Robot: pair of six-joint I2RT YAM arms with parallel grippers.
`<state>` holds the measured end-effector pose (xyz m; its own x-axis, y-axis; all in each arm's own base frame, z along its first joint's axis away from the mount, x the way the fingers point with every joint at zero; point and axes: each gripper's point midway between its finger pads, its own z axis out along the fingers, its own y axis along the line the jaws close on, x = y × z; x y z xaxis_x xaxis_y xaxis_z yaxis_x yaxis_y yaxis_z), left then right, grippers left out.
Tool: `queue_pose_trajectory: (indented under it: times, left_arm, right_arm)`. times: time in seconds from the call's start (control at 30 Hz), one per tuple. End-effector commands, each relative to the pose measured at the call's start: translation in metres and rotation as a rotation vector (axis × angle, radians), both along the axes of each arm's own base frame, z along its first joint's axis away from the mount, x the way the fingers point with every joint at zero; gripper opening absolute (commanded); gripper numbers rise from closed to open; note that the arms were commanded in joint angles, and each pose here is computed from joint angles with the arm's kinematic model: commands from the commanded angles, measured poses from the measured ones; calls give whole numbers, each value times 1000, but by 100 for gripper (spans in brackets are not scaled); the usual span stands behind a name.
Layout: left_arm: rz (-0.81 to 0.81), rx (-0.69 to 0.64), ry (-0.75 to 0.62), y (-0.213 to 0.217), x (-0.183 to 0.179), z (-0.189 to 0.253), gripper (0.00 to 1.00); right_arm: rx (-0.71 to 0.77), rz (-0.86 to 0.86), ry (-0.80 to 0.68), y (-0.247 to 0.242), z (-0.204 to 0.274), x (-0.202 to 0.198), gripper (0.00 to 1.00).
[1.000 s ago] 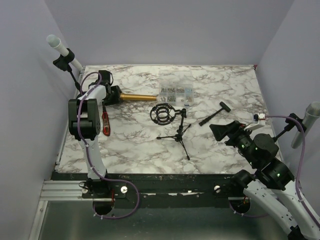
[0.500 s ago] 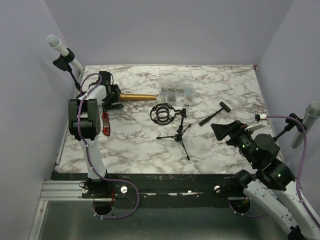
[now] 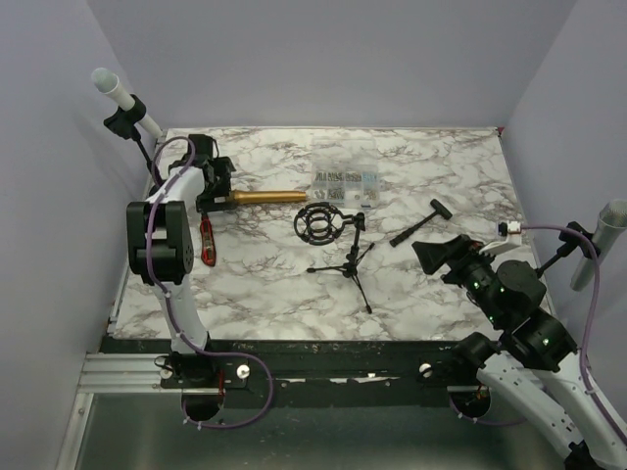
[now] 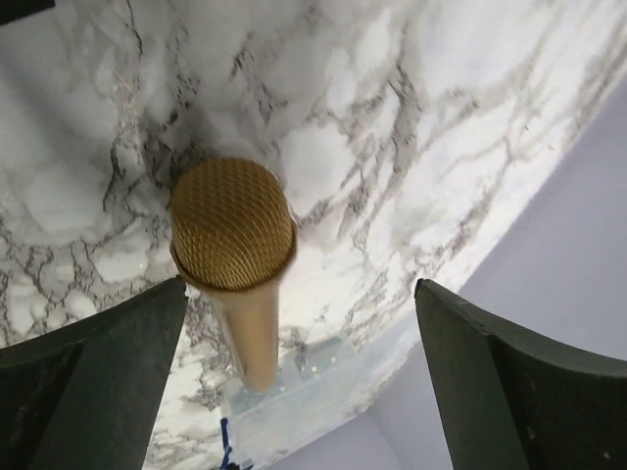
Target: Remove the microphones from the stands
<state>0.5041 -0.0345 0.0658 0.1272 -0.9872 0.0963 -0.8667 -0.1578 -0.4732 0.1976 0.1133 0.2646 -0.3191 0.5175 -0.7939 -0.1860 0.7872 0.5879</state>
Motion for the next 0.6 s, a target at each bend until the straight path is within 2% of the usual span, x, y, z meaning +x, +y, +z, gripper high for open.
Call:
queue_pose_trajectory:
  times: [0.0, 0.13, 0.23, 0.33, 0.4, 0.47, 0.57]
  left_arm:
    - [-127, 36, -164, -7, -4, 63, 99]
    - [-190, 35, -229, -17, -36, 78, 98]
    - [-228, 7, -275, -27, -76, 75, 99]
    - [-324, 33, -396, -36, -107, 81, 99]
    - [-474, 88, -604, -50, -115, 112, 98]
    - [-708, 167, -871, -76, -128, 156, 96]
    - [-989, 267, -1097, -109, -159, 207, 96]
  right_arm:
    - [-43, 22, 24, 5, -8, 3, 85]
    - [-71, 55, 56, 14, -17, 7, 85]
    - [-79, 97, 69, 23, -22, 8, 86]
    - [-68, 159, 96, 36, -27, 6, 87]
    - [-31, 203, 126, 47, -30, 3, 86]
    - [35, 282, 141, 64, -28, -3, 86]
    - [147, 397, 175, 90, -31, -10, 86]
